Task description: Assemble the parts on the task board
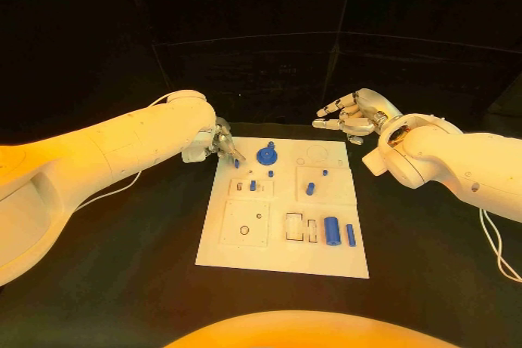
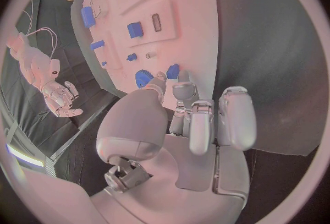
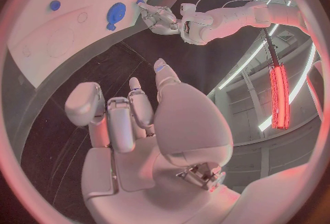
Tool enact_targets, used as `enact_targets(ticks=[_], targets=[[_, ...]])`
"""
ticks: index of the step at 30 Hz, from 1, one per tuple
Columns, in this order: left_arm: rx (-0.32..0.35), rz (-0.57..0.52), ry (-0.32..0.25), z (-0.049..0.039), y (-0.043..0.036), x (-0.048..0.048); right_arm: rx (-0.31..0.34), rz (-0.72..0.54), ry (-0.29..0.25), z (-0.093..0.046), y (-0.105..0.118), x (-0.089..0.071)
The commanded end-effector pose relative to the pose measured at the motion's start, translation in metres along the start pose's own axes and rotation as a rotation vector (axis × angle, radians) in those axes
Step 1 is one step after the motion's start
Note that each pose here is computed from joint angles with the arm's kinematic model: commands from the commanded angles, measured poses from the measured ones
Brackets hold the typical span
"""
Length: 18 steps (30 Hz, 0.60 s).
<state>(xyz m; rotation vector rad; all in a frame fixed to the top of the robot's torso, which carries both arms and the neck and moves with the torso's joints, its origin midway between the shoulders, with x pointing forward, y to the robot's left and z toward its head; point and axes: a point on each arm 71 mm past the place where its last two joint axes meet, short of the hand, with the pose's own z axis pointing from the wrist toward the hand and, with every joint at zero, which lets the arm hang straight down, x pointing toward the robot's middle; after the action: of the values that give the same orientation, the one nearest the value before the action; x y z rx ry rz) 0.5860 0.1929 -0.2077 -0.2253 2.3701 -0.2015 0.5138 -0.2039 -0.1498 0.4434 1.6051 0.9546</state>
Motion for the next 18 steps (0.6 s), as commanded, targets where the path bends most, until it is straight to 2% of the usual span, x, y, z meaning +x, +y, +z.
enact_targets(ticks=[1,18], targets=[[0.005,0.006,-0.002,-0.0003,-0.0019,-0.0006,-0.013,-0.002,0.005,0.0003,0.0022,0.0],[0.045,-0.018,0.007,-0.0008,-0.0041,0.0001,-0.011,-0.002,0.009,0.0007,0.0022,0.0004]])
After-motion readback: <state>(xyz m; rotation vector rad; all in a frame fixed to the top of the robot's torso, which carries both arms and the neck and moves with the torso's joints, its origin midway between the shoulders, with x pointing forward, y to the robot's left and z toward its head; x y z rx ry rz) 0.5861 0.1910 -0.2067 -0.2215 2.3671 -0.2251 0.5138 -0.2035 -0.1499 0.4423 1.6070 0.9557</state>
